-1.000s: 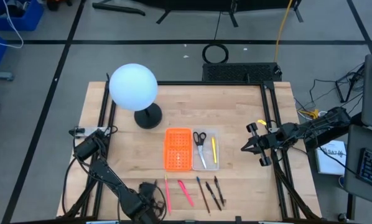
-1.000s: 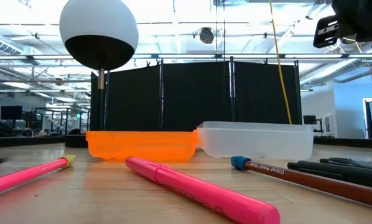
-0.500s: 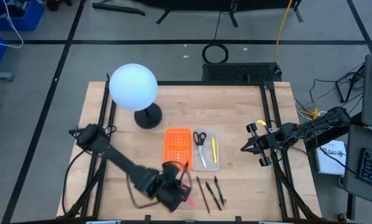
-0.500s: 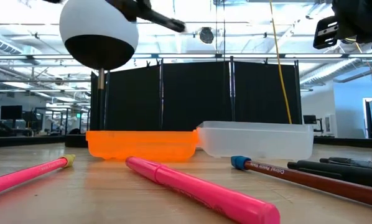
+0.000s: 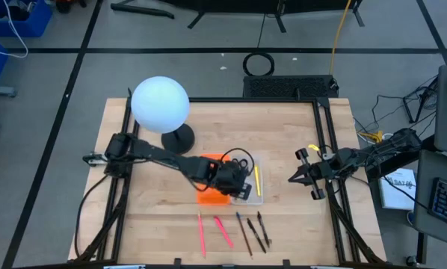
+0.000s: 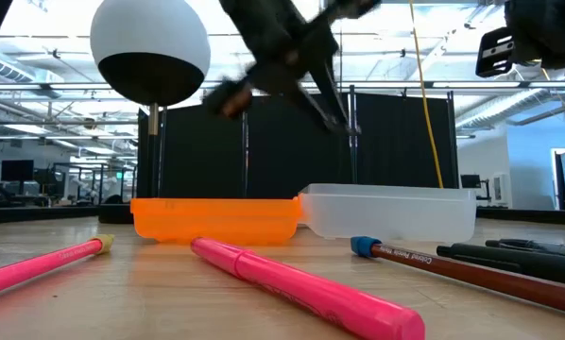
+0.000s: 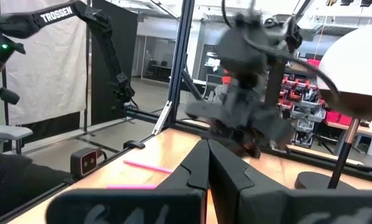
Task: Pick & place school supplies into a supply box
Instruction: Put the left black pen into the transparent bin
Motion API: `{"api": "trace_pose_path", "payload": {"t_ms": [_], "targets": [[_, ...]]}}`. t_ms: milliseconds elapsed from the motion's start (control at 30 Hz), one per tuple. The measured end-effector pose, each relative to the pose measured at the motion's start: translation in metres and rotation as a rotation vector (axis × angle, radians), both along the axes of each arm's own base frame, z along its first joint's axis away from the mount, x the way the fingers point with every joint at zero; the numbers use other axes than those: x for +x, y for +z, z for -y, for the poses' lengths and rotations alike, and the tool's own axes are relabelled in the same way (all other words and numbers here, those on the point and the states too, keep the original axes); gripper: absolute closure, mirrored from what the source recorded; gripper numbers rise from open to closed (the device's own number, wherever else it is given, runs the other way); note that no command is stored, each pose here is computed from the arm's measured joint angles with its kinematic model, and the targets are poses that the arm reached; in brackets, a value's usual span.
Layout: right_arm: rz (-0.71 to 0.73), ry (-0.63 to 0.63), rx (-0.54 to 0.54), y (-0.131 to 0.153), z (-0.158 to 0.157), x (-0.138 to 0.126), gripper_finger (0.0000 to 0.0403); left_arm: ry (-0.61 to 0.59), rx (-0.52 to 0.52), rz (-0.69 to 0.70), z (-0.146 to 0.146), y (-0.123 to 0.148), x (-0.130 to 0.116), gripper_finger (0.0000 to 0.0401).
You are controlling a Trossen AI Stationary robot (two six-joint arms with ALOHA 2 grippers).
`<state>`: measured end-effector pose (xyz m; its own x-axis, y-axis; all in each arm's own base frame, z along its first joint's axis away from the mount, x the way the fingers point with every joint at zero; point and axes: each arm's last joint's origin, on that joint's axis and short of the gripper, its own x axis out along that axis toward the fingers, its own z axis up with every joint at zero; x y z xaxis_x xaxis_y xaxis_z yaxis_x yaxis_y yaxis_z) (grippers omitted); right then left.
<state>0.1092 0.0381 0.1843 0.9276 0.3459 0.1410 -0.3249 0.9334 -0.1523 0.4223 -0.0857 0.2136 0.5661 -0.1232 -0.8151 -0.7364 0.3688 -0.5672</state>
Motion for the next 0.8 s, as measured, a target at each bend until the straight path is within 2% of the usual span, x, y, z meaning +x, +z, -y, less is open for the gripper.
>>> {"api": "trace_pose_path", "payload": {"t_ms": [133,200,300,500,600,800], "targets": [[-0.012,-0.001,-0.013,-0.002,0.000,0.000,0.0403,0.057,-0.085,0.048,-0.019,-0.014,0.004,0.0368],[-0.016,-0.001,-0.016,-0.002,0.000,0.000,0.0403,0.125,-0.100,0.024,-0.028,-0.019,0.002,0.0366],[-0.018,-0.001,-0.018,-0.002,0.000,0.000,0.0403,0.166,-0.087,0.017,-0.037,-0.023,0.002,0.0368],[-0.021,-0.005,-0.045,-0.003,0.000,0.000,0.0403,0.203,-0.077,0.032,-0.050,-0.021,0.004,0.0368],[-0.020,-0.005,-0.050,-0.003,0.000,0.000,0.0403,0.219,-0.061,0.024,-0.055,-0.027,0.007,0.0368],[-0.015,-0.006,-0.053,-0.003,0.000,0.000,0.0403,0.197,-0.102,0.018,-0.053,-0.046,0.014,0.0368]]}}
